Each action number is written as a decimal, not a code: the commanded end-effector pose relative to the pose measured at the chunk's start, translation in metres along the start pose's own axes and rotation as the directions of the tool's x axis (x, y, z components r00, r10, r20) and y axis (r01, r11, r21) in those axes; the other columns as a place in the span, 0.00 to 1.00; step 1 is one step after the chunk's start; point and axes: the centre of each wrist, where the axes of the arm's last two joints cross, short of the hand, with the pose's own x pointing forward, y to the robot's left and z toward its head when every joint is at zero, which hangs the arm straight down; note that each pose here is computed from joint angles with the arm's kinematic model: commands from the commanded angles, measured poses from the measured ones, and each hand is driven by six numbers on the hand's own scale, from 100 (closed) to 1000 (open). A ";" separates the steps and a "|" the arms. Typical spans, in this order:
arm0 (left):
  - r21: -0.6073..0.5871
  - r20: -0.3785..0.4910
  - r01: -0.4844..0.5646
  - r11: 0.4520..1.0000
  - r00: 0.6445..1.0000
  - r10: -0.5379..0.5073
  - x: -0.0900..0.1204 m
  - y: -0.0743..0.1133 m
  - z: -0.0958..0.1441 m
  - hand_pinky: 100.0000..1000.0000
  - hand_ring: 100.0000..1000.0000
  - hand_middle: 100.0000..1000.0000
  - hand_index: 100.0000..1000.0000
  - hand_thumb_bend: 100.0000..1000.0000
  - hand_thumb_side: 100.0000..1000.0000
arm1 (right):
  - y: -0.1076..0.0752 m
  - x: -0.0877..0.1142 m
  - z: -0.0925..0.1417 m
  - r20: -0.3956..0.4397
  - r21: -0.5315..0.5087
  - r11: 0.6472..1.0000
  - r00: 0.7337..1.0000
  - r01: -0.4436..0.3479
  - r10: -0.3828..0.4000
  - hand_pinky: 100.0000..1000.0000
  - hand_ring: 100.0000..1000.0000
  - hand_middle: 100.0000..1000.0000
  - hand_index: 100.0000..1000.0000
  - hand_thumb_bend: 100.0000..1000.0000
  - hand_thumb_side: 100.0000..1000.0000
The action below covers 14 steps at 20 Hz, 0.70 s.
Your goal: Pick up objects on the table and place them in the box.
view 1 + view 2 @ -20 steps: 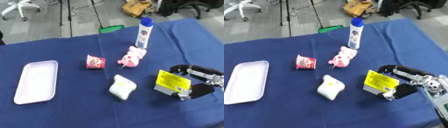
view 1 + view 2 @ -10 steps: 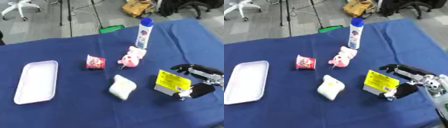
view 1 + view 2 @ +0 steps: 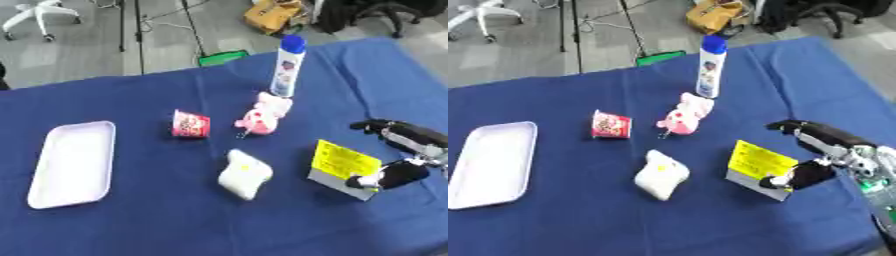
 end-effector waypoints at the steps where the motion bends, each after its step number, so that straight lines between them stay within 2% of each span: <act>1: -0.014 0.032 0.027 1.000 0.999 -0.027 0.008 0.005 -0.005 0.71 0.75 0.83 0.85 0.54 0.76 | -0.009 -0.001 0.002 -0.007 0.000 0.999 0.999 -0.050 0.049 0.86 0.91 0.93 1.00 0.69 0.36; 14: -0.019 0.034 0.026 0.999 0.999 -0.026 0.008 0.005 -0.005 0.71 0.75 0.83 0.85 0.54 0.77 | -0.001 0.000 -0.002 0.016 0.092 0.994 0.998 -0.056 0.055 0.85 0.89 0.91 1.00 0.68 0.36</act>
